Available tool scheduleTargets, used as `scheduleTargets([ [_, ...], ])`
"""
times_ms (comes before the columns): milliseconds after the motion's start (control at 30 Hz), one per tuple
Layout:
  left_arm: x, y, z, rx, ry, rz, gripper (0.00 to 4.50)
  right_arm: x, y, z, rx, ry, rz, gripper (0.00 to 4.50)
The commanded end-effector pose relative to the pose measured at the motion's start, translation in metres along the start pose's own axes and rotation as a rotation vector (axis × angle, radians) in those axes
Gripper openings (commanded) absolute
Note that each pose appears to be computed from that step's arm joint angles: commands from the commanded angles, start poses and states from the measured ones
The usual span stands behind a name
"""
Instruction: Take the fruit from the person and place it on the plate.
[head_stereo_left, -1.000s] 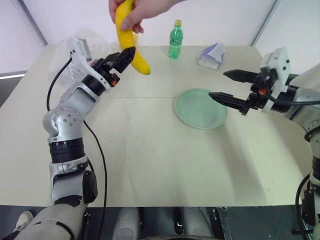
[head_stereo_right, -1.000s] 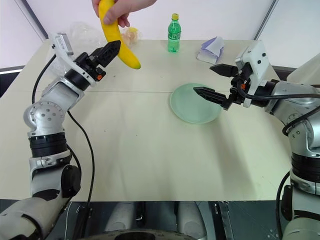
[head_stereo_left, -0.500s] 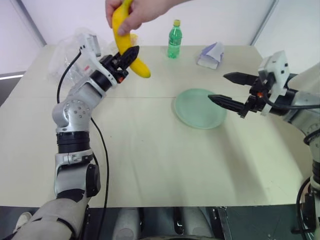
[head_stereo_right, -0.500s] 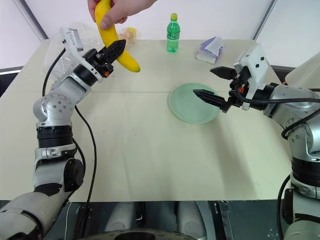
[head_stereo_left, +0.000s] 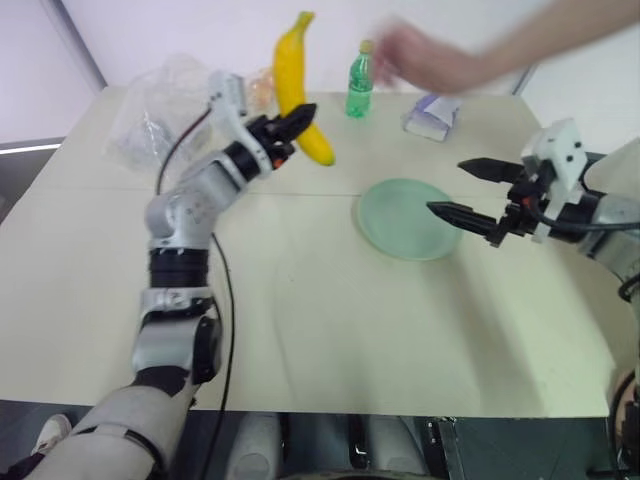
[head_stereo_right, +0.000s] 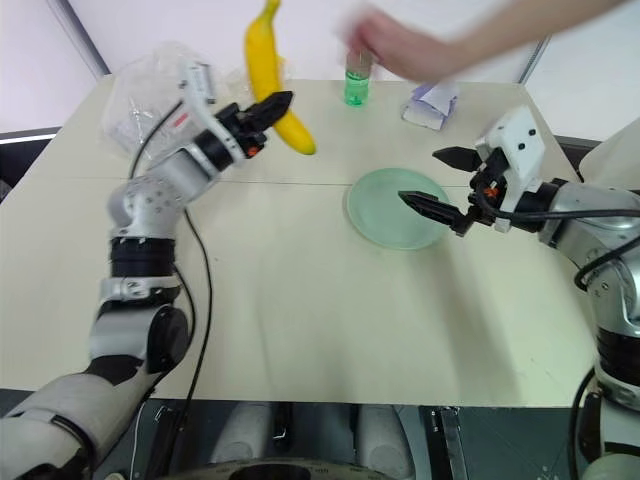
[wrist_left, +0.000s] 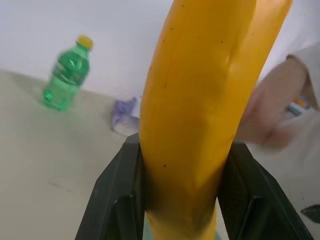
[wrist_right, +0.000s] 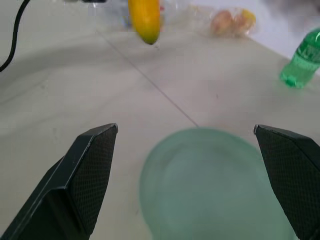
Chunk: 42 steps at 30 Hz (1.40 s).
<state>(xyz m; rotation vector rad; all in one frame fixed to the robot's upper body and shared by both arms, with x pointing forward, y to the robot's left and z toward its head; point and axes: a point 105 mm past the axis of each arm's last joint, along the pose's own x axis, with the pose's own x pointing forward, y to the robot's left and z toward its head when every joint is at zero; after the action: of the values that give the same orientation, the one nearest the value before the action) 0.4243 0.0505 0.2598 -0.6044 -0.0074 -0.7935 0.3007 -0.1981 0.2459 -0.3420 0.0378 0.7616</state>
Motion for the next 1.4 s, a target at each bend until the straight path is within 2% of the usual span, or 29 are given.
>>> scheduleTargets([
  [33,0.027,-0.01,-0.01,-0.124,0.018,0.028,1.34,-0.014,-0.002,0.016,-0.059,-0.034,-0.059,4.5],
  [167,0.052,-0.021,-0.053,-0.241,0.145,0.071,1.34,-0.026,0.002,0.014,-0.053,-0.024,-0.101,4.5],
  [233,0.059,-0.024,-0.079,-0.263,0.233,0.126,1.34,-0.032,0.003,0.012,-0.05,-0.013,-0.128,4.5],
  [300,0.062,-0.026,-0.095,-0.296,0.287,0.168,1.34,-0.036,0.006,0.011,-0.046,-0.006,-0.146,4.5],
  [400,0.062,-0.027,-0.119,-0.26,0.388,0.222,1.34,-0.041,0.01,0.009,-0.041,0.002,-0.166,4.5],
  [667,0.061,-0.025,-0.134,-0.26,0.424,0.26,1.34,-0.047,0.014,0.008,-0.032,0.005,-0.202,4.5],
  [833,0.064,-0.034,-0.138,-0.283,0.44,0.229,1.34,-0.048,0.015,0.008,-0.034,0.009,-0.214,4.5],
  [1033,0.063,-0.036,-0.141,-0.293,0.455,0.219,4.29,-0.047,0.015,0.008,-0.034,0.007,-0.215,4.5],
  [1067,0.063,-0.037,-0.14,-0.296,0.458,0.217,4.46,-0.047,0.014,0.008,-0.034,0.006,-0.215,4.5],
  [1267,0.061,-0.035,-0.125,-0.257,0.462,0.199,4.46,-0.044,0.014,0.008,-0.031,0.003,-0.207,4.5],
  [1333,0.06,-0.034,-0.117,-0.198,0.464,0.184,4.46,-0.044,0.014,0.008,-0.031,0.003,-0.206,4.5],
  [1400,0.057,-0.032,-0.094,-0.033,0.435,0.123,4.46,-0.043,0.014,0.007,-0.024,0.005,-0.2,4.5],
])
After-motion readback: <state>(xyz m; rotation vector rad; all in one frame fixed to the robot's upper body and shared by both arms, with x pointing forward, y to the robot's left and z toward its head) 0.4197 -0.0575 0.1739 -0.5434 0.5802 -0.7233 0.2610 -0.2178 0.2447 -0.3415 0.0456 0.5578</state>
